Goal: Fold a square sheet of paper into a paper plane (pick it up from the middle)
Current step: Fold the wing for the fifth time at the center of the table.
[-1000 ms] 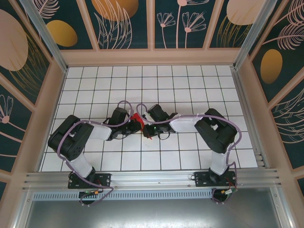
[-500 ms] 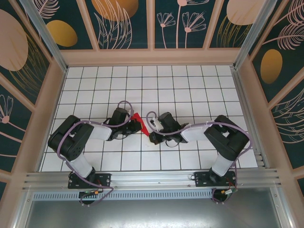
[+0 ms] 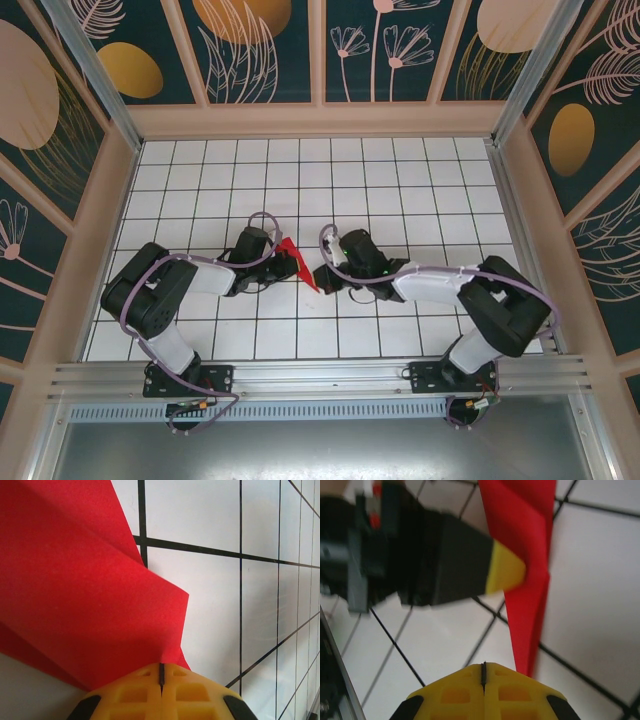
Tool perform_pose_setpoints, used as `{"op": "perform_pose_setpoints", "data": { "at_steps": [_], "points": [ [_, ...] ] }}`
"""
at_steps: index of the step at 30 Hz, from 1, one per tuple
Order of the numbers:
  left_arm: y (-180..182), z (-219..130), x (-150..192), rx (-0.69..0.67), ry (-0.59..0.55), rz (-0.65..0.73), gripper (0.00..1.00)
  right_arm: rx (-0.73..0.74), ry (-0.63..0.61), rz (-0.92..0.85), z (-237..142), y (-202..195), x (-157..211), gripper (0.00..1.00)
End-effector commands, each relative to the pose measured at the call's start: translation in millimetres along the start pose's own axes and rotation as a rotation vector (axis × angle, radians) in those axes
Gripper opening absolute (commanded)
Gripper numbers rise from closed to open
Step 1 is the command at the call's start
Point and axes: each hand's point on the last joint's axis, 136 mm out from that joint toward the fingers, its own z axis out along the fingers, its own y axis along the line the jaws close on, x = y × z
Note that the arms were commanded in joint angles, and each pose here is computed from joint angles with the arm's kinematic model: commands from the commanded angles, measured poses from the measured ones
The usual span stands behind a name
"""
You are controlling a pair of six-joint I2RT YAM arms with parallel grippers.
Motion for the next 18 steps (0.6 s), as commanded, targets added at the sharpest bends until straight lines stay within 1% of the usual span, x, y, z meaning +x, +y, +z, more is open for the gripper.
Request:
{"op": "perform_pose_setpoints", "data": {
  "at_steps": [1, 7, 10, 14, 17, 18],
  "points": [
    [32.9, 5.9, 9.8, -0.117, 0.011, 0.006, 0.0, 0.01, -0.024, 0.019, 21.1, -3.5, -17.3, 0.0],
    [30.6, 4.4, 8.2, -0.113, 0.006, 0.002, 0.0, 0.039, 0.016, 0.052, 43.1, -21.8, -10.1, 0.0],
    [28.3, 3.3, 7.2, -0.108, 0.002, 0.001, 0.0, 0.059, 0.044, 0.061, 46.5, -30.1, 0.8, 0.0],
    [22.4, 2.5, 4.0, -0.09, -0.005, 0.007, 0.0, 0.071, 0.11, 0.068, 49.5, -36.8, 20.4, 0.0],
    [18.8, 3.0, 2.1, -0.083, -0.002, 0.02, 0.0, 0.133, 0.17, 0.073, 49.3, -49.8, 35.2, 0.0],
    [9.1, -0.7, -4.8, -0.061, -0.022, 0.046, 0.0, 0.157, 0.188, 0.073, 48.6, -55.3, 41.0, 0.0]
  ]
}}
